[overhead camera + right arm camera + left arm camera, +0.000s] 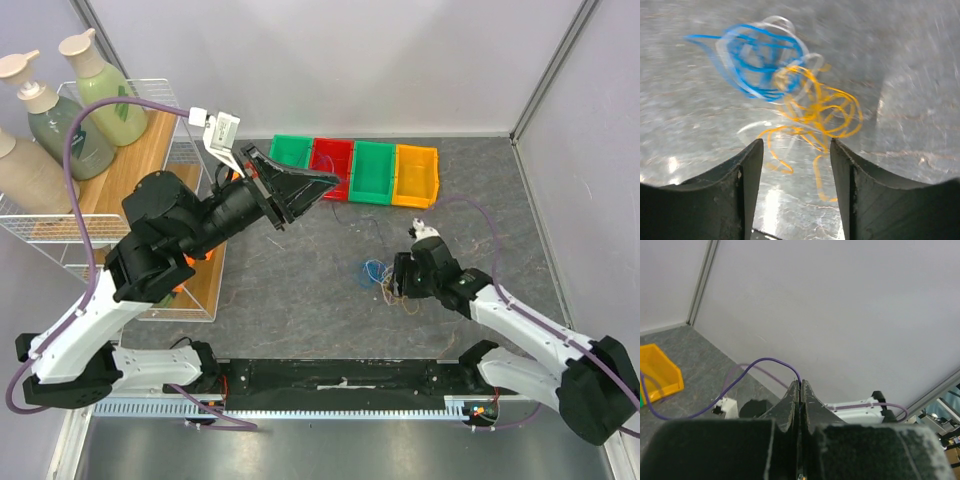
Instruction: Untangle the cables
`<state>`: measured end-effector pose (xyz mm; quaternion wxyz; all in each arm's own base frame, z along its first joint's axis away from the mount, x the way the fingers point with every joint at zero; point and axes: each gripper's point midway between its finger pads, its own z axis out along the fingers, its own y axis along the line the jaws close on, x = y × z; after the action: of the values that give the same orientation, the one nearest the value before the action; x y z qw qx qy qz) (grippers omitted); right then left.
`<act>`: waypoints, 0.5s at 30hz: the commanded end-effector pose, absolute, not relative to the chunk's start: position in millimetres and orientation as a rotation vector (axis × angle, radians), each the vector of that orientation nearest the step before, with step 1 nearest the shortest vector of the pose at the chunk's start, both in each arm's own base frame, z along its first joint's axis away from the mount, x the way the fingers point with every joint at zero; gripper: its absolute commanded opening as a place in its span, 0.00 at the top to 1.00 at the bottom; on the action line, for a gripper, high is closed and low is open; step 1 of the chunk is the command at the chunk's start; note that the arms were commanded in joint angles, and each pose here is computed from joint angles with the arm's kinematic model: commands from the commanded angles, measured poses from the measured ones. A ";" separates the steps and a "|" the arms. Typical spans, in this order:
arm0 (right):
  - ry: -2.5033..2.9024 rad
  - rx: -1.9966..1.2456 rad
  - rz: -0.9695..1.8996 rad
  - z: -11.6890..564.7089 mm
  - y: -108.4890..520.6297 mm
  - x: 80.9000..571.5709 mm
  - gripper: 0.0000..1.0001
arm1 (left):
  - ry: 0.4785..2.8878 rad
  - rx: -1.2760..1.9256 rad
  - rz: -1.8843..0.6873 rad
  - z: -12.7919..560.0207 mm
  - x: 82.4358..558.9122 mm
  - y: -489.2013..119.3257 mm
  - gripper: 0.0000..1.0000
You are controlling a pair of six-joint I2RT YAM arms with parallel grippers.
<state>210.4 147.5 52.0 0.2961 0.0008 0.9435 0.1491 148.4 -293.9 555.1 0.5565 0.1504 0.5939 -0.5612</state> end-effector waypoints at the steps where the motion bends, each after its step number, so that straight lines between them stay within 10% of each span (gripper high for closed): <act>1: 2.347 -0.338 0.579 125.6 183.9 206.4 0.31 | 1.469 0.300 -1.263 530.8 160.0 -289.7 0.98; 15: 1.831 -0.704 1.160 240.0 261.8 160.5 0.15 | 1.549 0.239 -1.291 498.4 154.6 -280.2 0.98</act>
<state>181.1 232.8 202.9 0.4129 -0.2227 0.7988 0.3766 162.3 -294.8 482.8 0.5243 0.1246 0.6654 -0.5165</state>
